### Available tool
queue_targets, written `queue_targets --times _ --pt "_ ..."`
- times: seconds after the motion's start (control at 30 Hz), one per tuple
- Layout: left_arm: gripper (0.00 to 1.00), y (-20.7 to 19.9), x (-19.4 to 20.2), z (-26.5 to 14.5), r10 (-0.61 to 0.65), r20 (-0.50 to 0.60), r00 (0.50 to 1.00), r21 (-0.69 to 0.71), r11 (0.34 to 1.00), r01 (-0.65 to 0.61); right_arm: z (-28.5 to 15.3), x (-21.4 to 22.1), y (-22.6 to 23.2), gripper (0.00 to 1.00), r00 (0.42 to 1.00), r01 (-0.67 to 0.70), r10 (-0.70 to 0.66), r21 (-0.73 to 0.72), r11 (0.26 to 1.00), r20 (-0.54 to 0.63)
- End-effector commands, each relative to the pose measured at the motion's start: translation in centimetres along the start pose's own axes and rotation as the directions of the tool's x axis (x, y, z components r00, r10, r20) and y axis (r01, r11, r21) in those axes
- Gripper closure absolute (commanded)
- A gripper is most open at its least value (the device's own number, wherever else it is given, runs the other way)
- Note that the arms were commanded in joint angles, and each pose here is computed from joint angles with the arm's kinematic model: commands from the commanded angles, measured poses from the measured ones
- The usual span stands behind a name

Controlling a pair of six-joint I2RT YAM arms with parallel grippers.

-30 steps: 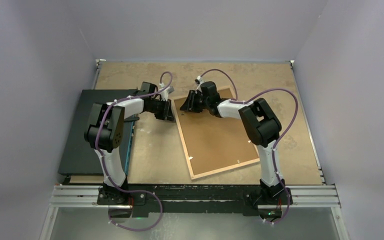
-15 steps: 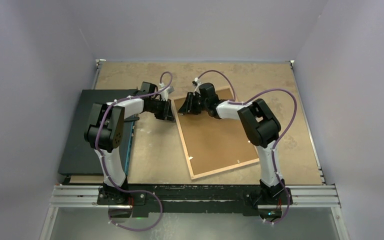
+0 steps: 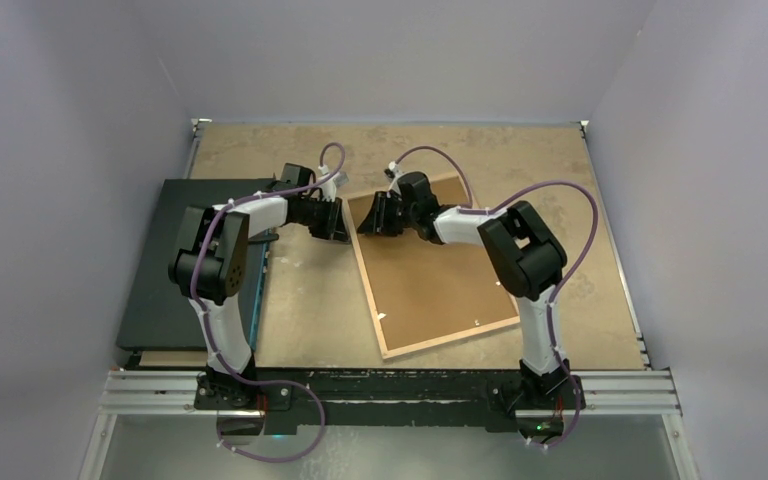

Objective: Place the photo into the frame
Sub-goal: Install the photo frame at the center of the board, then adjust the photo frame at the center of the board.

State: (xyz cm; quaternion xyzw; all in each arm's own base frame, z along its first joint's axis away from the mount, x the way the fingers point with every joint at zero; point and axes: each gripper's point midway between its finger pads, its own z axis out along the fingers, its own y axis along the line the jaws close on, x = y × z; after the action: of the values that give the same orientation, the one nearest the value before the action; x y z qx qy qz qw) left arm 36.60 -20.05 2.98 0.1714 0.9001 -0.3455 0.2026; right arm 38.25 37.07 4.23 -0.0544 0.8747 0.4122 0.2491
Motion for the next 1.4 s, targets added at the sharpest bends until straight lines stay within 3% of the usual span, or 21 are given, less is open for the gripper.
queue_targets --times 0.0,1.17,1.27,1.37 --pt "0.90 0.0 -0.7 -0.4 0.019 0.035 0.999 -0.001 1.000 -0.019 -0.2 0.2 1.0 0.67 1.000 0.005 -0.005 -0.011 1.000 -0.006" --pt "0.91 -0.3 -0.9 -0.6 0.024 0.041 0.999 0.004 1.000 -0.024 1.5 -0.3 2.5 0.69 0.997 -0.077 0.078 -0.092 0.993 0.000" --pt "0.91 -0.5 -1.0 -0.9 0.039 0.041 0.998 0.005 0.999 -0.039 -0.1 -0.9 4.2 0.66 0.996 -0.093 0.093 -0.136 0.986 -0.008" --pt "0.91 -0.6 -0.9 -1.4 0.064 0.032 0.997 0.005 0.998 -0.064 -3.1 -4.3 4.8 0.55 0.993 -0.085 0.097 -0.146 0.986 0.074"
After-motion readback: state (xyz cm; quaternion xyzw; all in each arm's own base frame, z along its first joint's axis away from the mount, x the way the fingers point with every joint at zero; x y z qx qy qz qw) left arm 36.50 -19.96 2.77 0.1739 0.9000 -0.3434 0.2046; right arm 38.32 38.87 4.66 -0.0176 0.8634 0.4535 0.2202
